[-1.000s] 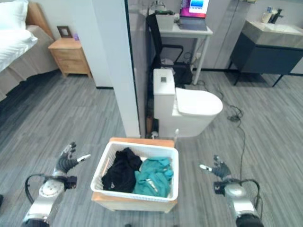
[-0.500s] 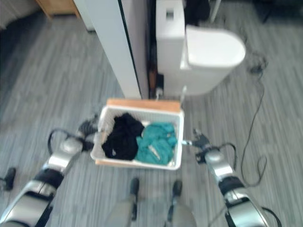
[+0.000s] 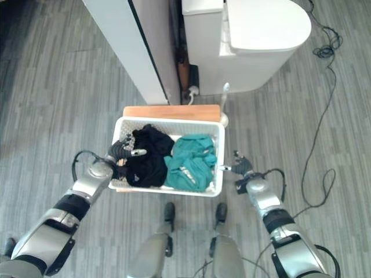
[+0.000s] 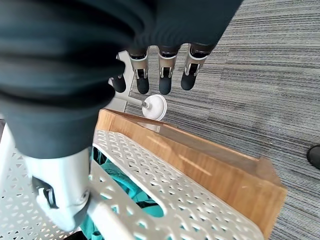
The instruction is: Grab the laundry basket,head to the washer,open it,put in the laundry and shut it.
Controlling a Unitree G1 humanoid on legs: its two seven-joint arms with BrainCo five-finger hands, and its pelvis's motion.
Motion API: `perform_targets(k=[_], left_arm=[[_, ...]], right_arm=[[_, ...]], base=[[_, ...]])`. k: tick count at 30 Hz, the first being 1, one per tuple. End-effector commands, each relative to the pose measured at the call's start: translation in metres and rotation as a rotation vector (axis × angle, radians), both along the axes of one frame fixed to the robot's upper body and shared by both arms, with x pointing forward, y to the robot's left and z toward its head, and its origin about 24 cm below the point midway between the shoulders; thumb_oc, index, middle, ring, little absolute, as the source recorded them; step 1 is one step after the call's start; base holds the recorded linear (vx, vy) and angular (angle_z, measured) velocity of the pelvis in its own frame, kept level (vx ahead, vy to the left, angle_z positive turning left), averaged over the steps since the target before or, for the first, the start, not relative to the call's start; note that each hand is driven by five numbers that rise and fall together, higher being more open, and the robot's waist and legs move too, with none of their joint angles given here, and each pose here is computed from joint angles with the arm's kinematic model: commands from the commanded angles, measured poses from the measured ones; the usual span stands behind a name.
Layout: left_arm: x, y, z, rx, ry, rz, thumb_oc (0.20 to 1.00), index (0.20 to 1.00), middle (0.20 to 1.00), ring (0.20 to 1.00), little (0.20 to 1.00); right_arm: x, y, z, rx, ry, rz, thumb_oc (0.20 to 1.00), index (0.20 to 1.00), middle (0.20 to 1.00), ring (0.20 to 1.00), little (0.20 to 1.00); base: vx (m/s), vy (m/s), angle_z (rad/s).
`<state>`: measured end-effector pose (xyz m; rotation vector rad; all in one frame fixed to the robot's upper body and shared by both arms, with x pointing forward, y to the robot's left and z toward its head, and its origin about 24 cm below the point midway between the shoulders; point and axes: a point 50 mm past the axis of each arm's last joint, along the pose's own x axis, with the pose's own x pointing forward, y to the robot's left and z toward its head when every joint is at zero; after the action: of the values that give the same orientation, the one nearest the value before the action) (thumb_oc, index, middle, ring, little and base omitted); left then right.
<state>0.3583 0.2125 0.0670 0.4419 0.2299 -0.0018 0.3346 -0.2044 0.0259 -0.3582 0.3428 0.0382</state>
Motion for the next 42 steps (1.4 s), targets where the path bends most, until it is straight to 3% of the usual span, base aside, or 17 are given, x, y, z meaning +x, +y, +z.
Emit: perform_targets(k=[1, 4, 6, 12, 15, 29, 42], left_arm=[[0.005, 0.027, 0.043, 0.075, -0.204, 0.112, 1.0, 1.0, 1.0, 1.0, 1.0], [0.002, 0.037, 0.053, 0.098, -0.254, 0.154, 1.0, 1.0, 1.0, 1.0, 1.0], [-0.004, 0.059, 0.068, 0.177, -0.331, 0.241, 1.0, 1.0, 1.0, 1.0, 1.0], [-0.008, 0.065, 0.072, 0.194, -0.354, 0.27, 1.0, 1.0, 1.0, 1.0, 1.0], [-0.025, 0.098, 0.06, 0.236, -0.304, 0.386, 1.0, 1.0, 1.0, 1.0, 1.0], [-0.007, 0.055, 0.001, -0.046, -0.01, 0.229, 1.0, 1.0, 1.0, 1.0, 1.0], [0.007, 0.047, 0.0, -0.022, 0.065, 0.213, 1.0, 1.0, 1.0, 1.0, 1.0]], right_arm=[[-0.005, 0.006, 0.001, 0.027, -0.053, 0.008, 1.0, 1.0, 1.0, 1.0, 1.0], [-0.008, 0.006, -0.002, 0.028, -0.051, 0.004, 1.0, 1.0, 1.0, 1.0, 1.0], [-0.012, 0.006, -0.006, 0.037, -0.046, 0.009, 1.0, 1.0, 1.0, 1.0, 1.0], [-0.014, 0.007, -0.008, 0.041, -0.044, 0.012, 1.0, 1.0, 1.0, 1.0, 1.0], [-0.018, 0.006, -0.009, 0.062, -0.046, 0.01, 1.0, 1.0, 1.0, 1.0, 1.0], [-0.009, 0.008, 0.005, 0.053, -0.087, 0.029, 1.0, 1.0, 1.0, 1.0, 1.0], [-0.003, 0.008, 0.018, 0.043, -0.133, 0.032, 1.0, 1.0, 1.0, 1.0, 1.0]], base=[[0.0, 0.0, 0.0], [0.01, -0.008, 0.03], [0.02, -0.02, 0.08], [0.01, -0.007, 0.03], [0.01, -0.002, 0.01], [0.0, 0.001, 0.0], [0.0, 0.0, 0.0]])
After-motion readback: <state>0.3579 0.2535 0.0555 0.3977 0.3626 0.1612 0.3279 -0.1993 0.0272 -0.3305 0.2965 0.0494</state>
